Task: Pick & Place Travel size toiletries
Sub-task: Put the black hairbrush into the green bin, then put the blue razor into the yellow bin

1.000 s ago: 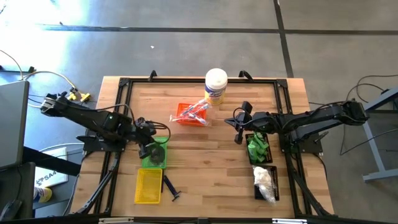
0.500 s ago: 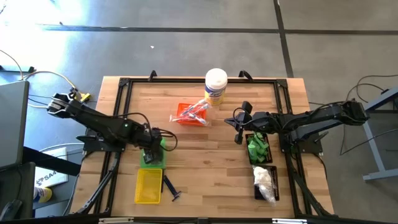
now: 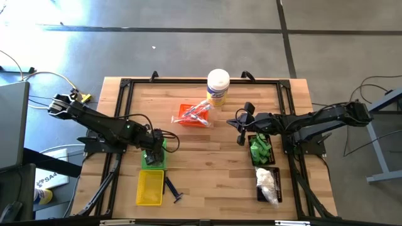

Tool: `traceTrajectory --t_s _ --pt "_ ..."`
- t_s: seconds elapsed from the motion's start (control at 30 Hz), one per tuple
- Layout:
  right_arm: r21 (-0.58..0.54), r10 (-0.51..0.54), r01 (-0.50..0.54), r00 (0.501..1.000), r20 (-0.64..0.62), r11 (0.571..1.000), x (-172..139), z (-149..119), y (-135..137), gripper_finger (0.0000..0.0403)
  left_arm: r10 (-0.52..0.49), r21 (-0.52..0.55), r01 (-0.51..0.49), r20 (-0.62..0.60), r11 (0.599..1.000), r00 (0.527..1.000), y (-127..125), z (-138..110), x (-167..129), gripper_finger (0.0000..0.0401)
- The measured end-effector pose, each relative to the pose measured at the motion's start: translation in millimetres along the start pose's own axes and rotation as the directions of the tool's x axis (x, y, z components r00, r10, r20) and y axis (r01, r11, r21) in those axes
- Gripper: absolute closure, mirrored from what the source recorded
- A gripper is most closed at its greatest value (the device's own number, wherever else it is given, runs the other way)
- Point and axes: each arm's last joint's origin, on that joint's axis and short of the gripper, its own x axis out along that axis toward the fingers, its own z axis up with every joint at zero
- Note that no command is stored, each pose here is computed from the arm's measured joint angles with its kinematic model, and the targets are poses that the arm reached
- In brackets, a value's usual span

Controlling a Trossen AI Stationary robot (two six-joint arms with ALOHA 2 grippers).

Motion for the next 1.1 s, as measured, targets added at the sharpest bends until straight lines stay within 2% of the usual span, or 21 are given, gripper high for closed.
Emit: traceTrajectory --t_s 0.17,0.43,0.57,0.8,1.0,1.1 --pt "-0.001 0.0 0.0 1.0 0.0 1.0 0.0 0.0 0.0 0.04 0.003 0.0 -0.003 -0.002 1.0 1.0 0.2 -0.3 0.0 0.038" --pt "-0.004 0.0 0.0 1.0 0.0 1.0 0.0 0.0 0.0 0.04 0.005 0.0 -0.005 0.0 1.0 1.0 0.3 -0.2 0.0 0.0291" --pt "-0.004 0.0 0.0 1.0 0.0 1.0 0.0 0.0 0.0 0.04 0.004 0.0 -0.004 -0.001 1.0 1.0 0.3 -0.2 0.0 0.0263" --pt "-0.004 0.0 0.0 1.0 0.0 1.0 0.0 0.0 0.0 0.04 -0.042 -0.001 0.042 0.001 0.999 0.999 -3.6 4.6 -7.5 0.0257" --pt "-0.004 0.0 0.0 1.0 0.0 1.0 0.0 0.0 0.1 0.04 -0.101 0.088 0.095 0.078 0.992 0.992 -10.6 18.8 -32.6 0.0256" --pt "-0.004 0.0 0.0 1.0 0.0 1.0 0.0 0.0 0.1 0.04 -0.123 0.099 0.112 0.113 0.989 0.986 -13.6 24.9 -42.3 0.0256"
